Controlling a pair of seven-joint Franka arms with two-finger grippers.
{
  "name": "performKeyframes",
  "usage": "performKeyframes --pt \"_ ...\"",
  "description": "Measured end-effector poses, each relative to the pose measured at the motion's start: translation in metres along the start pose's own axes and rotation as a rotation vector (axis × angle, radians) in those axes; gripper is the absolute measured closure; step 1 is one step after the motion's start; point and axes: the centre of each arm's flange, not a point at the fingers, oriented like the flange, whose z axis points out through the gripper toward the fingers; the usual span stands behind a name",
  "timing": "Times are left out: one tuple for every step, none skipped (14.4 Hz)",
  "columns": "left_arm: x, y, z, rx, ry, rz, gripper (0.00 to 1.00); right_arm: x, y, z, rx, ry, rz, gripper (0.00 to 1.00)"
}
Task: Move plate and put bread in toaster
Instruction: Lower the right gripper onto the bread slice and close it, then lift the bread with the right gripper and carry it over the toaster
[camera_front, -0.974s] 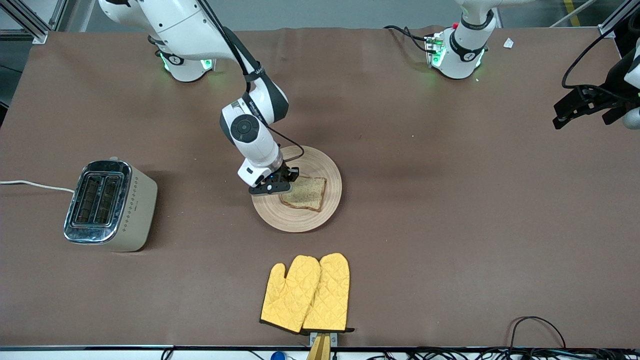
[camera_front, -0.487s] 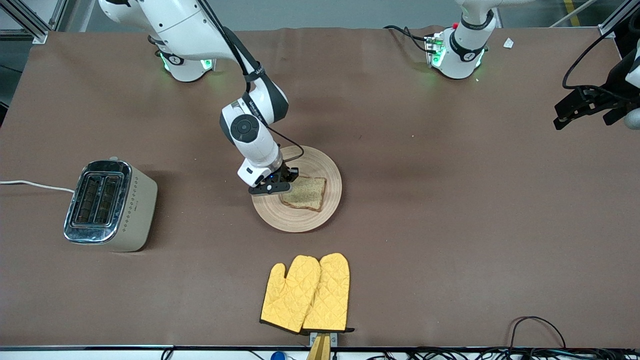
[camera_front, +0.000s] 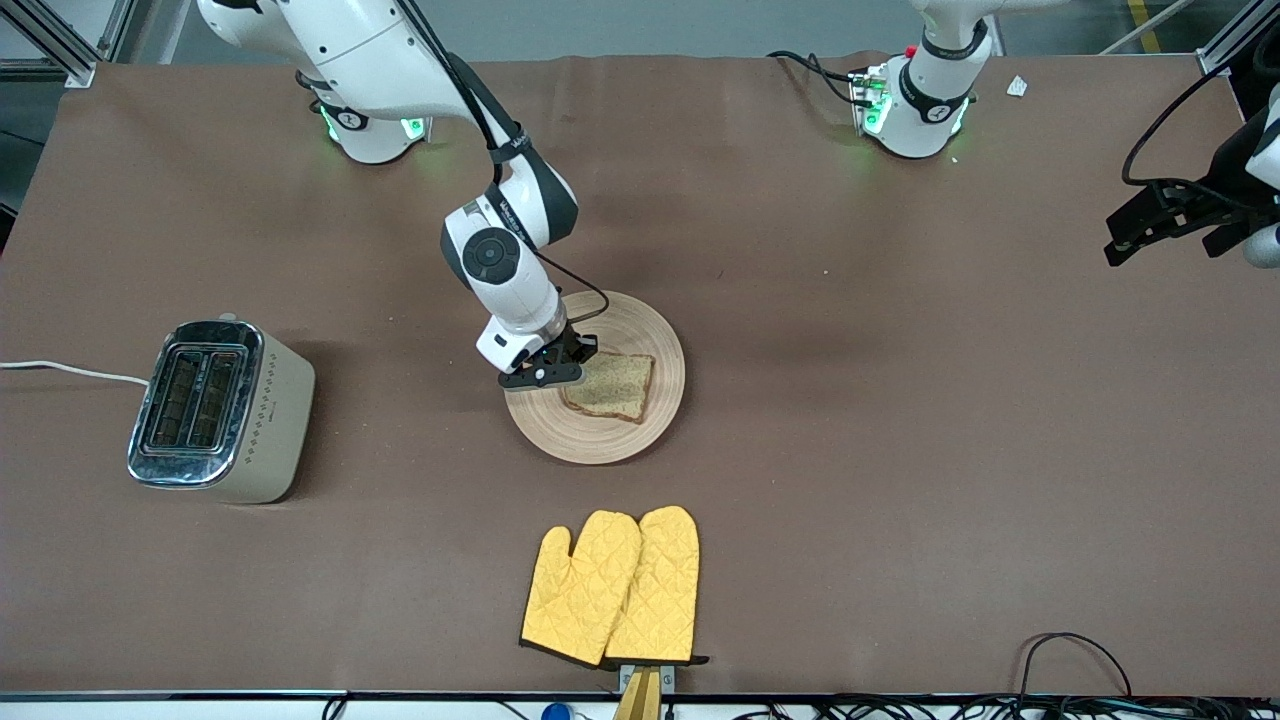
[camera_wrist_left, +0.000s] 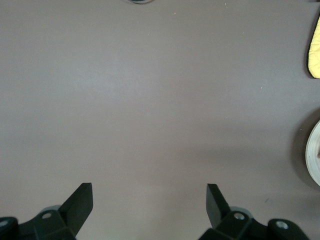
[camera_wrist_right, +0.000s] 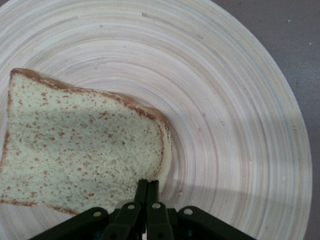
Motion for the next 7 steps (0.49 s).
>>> performKeyframes --pt "0.000 0.000 0.000 0.000 0.002 0.000 0.00 0.001 0.000 0.000 0.000 0.001 0.002 0.98" --pt "0.001 0.000 0.000 -0.001 0.002 0.000 0.00 0.001 0.000 -0.001 0.000 0.001 0.003 0.98" --pt "0.001 0.000 0.001 -0.001 0.003 0.000 0.00 0.001 0.000 -0.001 -0.002 -0.003 0.003 0.98" --pt "0.001 0.000 0.001 -0.001 0.003 0.000 0.00 0.001 -0.001 -0.001 -0.006 -0.014 0.004 0.98" --pt "0.001 0.000 0.001 -0.001 0.002 0.000 0.00 0.002 -0.002 -0.004 -0.014 -0.033 0.003 0.98" --pt "0.001 0.000 0.001 -0.001 0.002 0.000 0.00 0.004 -0.003 -0.008 -0.024 -0.055 0.005 0.98" --pt "0.001 0.000 0.001 -0.001 0.002 0.000 0.00 0.009 -0.003 -0.016 -0.030 -0.064 0.010 0.98"
